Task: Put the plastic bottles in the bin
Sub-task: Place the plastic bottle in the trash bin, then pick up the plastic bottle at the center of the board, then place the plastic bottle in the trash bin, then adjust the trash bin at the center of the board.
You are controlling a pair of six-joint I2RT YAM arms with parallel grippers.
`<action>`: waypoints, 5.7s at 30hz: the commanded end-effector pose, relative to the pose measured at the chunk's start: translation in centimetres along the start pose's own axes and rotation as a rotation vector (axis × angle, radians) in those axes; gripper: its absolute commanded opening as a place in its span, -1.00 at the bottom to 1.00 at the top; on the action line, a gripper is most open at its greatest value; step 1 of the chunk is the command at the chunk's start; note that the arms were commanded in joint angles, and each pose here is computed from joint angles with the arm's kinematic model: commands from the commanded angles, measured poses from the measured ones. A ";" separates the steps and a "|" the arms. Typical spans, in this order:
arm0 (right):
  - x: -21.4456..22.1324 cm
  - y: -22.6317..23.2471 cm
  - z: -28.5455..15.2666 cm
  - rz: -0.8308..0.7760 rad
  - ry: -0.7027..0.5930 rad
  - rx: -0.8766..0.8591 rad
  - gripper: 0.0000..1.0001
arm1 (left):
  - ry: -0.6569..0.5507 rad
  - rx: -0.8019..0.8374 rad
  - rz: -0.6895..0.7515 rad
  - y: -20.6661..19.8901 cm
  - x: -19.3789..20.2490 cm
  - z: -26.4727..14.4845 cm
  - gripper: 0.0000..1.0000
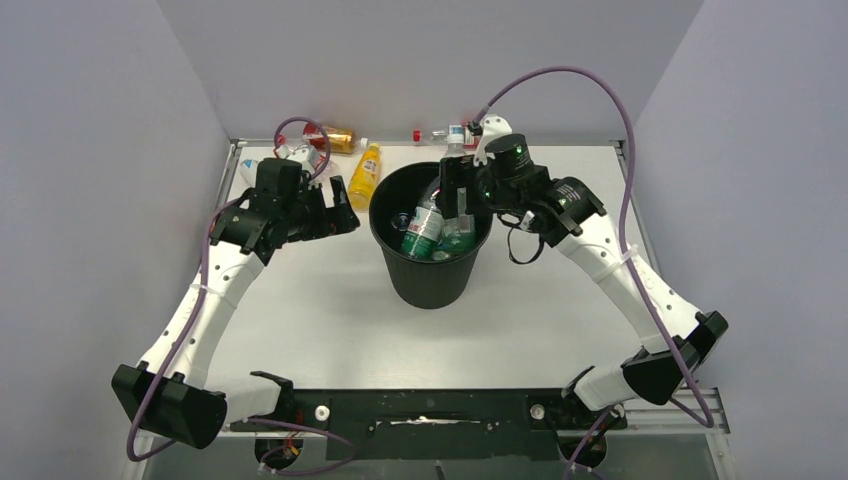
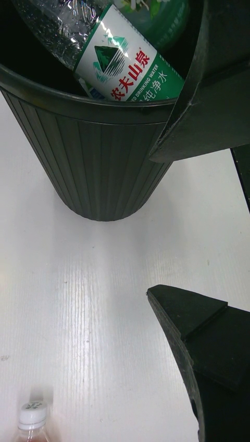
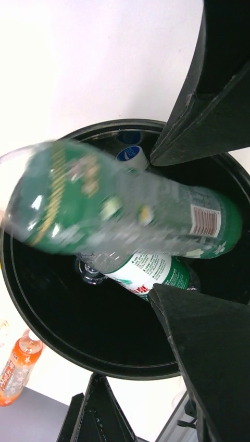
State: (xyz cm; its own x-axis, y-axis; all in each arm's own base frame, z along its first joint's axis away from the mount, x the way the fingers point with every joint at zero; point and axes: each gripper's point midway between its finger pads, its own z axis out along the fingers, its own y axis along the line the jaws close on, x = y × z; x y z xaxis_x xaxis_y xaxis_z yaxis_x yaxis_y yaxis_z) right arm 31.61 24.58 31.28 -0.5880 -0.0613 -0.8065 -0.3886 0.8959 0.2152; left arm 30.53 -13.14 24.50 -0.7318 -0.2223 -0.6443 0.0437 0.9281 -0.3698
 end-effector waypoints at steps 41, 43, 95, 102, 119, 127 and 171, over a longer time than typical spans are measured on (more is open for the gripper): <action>0.4 -3.4 -9.6 0.087 -0.124 0.097 0.96 | -0.063 -0.203 0.167 4.7 -8.5 18.1 0.81; 0.5 -3.5 -9.8 0.090 -0.123 0.102 0.96 | -0.059 -0.213 0.168 5.5 -8.9 19.7 0.81; 11.2 -6.4 -9.4 0.315 -0.047 0.083 0.96 | -0.082 -0.055 0.105 0.0 -7.2 11.5 0.13; 12.7 -6.5 -8.9 0.352 -0.039 0.075 0.96 | -0.153 0.002 0.129 -2.3 -10.4 4.3 0.12; 12.5 -6.5 -8.3 0.352 -0.031 0.084 0.96 | -0.234 0.461 0.125 -12.7 -13.8 -6.4 0.12; 12.2 -6.5 -7.8 0.352 -0.029 0.089 0.96 | -0.156 0.654 0.049 -17.1 -9.8 -5.7 0.11; 1.8 -8.8 -2.6 0.197 -0.011 0.138 0.55 | -0.086 0.124 0.127 -8.0 -1.9 -0.2 0.38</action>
State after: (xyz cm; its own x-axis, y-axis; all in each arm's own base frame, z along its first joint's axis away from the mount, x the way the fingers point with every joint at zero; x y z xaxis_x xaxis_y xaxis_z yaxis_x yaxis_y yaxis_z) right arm 30.55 14.54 27.79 -0.6623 0.1627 -0.7314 -0.0975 0.9491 0.2994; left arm 31.26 -20.78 29.81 -0.6545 -0.1806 -0.7342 0.2201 0.8834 -0.4136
